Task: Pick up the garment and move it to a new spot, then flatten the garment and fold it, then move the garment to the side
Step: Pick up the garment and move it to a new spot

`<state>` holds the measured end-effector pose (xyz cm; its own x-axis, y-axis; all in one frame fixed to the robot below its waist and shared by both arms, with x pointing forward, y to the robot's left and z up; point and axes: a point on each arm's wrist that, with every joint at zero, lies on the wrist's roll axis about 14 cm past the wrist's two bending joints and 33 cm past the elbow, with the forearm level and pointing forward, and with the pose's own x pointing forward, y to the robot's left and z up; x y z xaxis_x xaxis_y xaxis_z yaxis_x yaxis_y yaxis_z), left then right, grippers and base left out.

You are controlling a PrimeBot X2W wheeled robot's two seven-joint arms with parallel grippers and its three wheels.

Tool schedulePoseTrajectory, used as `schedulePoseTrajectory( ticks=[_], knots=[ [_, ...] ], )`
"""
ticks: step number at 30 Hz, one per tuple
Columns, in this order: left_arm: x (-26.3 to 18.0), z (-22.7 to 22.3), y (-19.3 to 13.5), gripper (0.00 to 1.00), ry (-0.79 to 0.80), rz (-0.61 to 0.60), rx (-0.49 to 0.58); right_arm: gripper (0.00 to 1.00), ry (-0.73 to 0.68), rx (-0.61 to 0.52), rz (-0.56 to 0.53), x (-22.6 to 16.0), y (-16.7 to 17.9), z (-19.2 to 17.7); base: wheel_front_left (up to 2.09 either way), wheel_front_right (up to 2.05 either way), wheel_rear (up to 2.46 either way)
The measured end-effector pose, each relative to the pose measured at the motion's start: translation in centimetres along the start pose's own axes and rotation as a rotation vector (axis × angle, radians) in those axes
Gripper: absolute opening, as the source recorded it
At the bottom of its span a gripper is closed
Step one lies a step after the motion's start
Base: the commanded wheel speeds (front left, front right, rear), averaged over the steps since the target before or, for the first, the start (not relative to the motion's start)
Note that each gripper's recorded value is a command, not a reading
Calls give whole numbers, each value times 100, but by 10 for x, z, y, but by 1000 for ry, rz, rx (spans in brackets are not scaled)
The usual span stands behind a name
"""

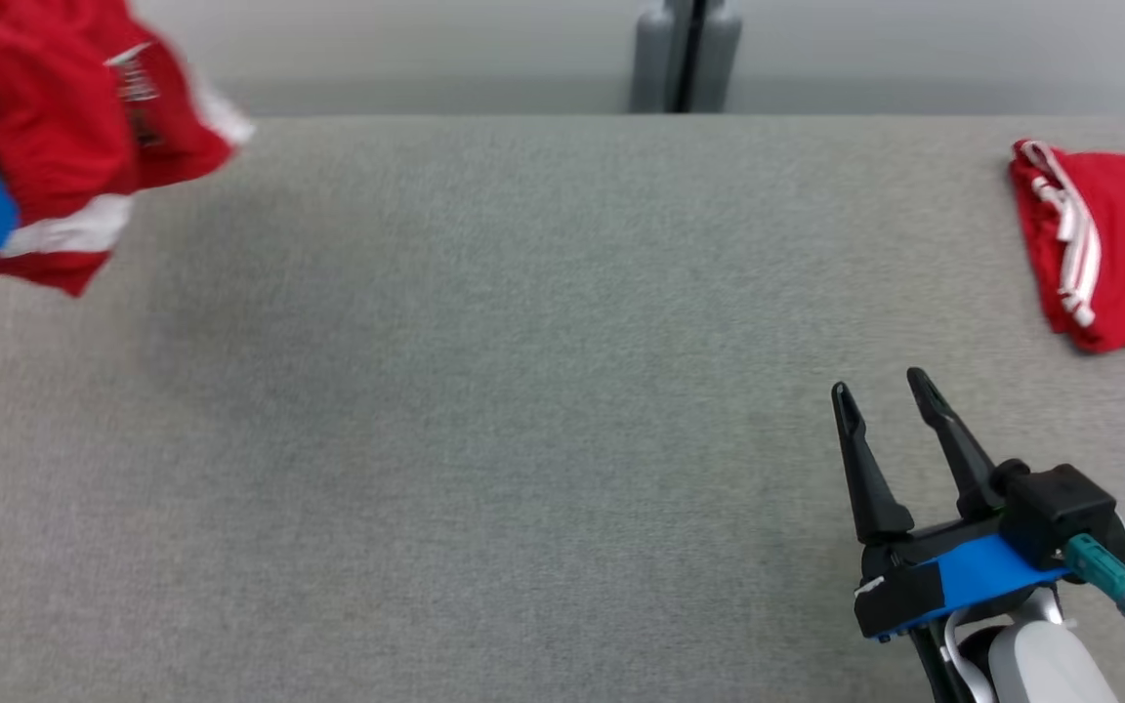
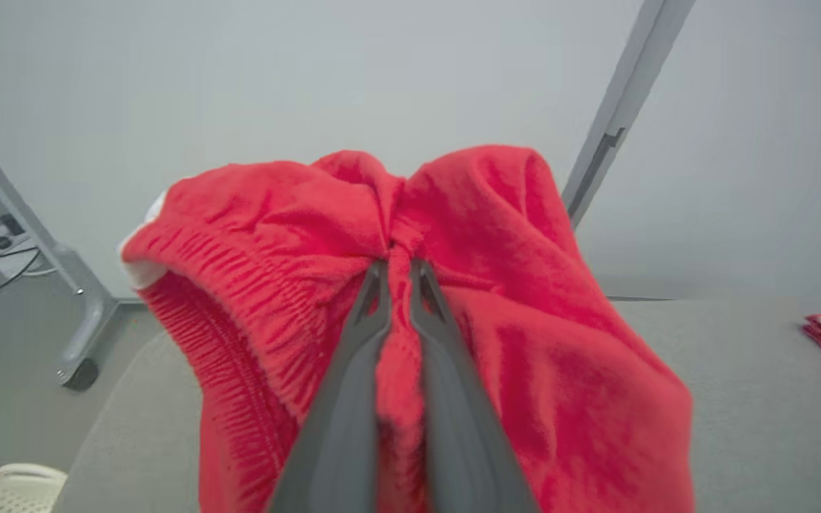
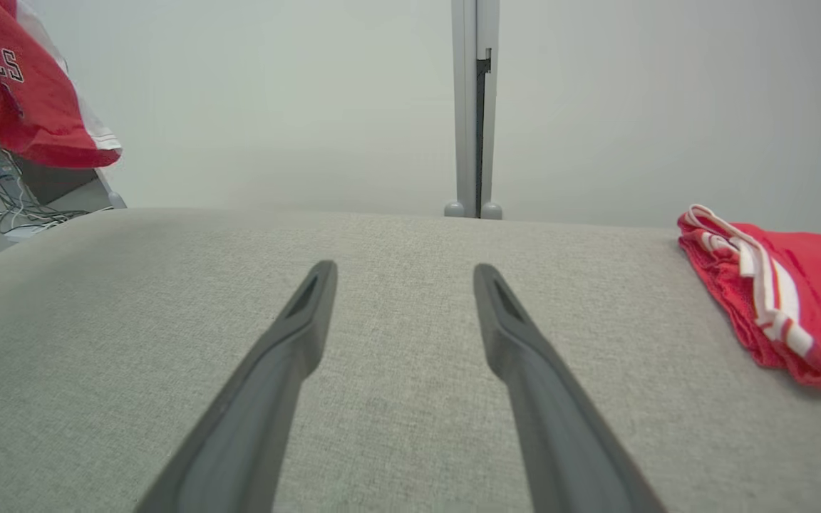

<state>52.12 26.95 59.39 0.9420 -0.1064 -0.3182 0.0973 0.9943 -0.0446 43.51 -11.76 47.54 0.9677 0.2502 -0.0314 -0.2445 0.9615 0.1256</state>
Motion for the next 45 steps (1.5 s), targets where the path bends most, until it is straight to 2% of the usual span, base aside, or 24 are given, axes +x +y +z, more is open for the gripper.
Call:
schedulePoseTrajectory(
  ticks=[6,10,15,20,25,26,27,28,32,38,45],
  knots=[
    [-16,52,-110,0,-110,-284,72,100,-50,2,-56,-28,-10,20,0,0,0],
    [-26,55,-187,0,-116,-491,101,100,-75,0,-105,-45,-23,30,0,0,0],
    [-27,16,-260,0,-12,-688,147,100,-76,0,-175,-66,-41,32,0,0,0],
    [-20,-51,-298,0,165,-790,137,100,-74,0,-234,-78,-58,32,0,0,0],
    [-10,-117,-310,0,312,-798,102,100,-65,8,-269,-85,-67,29,0,0,0],
    [-7,-130,-307,3,329,-780,116,100,-64,8,-271,-85,-68,28,0,0,0],
    [-4,-141,-305,44,343,-764,135,100,-66,9,-273,-85,-68,29,0,0,0],
    [-3,-150,-304,100,357,-752,124,100,-69,9,-274,-84,-69,29,0,0,0],
    [-1,-172,-303,100,344,-713,96,100,-79,11,-273,-83,-69,32,0,0,0],
    [-14,-178,-292,100,269,-655,-41,100,-92,-4,-241,-76,-61,39,0,0,0],
    [-35,-152,-242,100,82,-528,-130,100,-114,-18,-214,-73,-52,50,0,0,0]
  ],
)
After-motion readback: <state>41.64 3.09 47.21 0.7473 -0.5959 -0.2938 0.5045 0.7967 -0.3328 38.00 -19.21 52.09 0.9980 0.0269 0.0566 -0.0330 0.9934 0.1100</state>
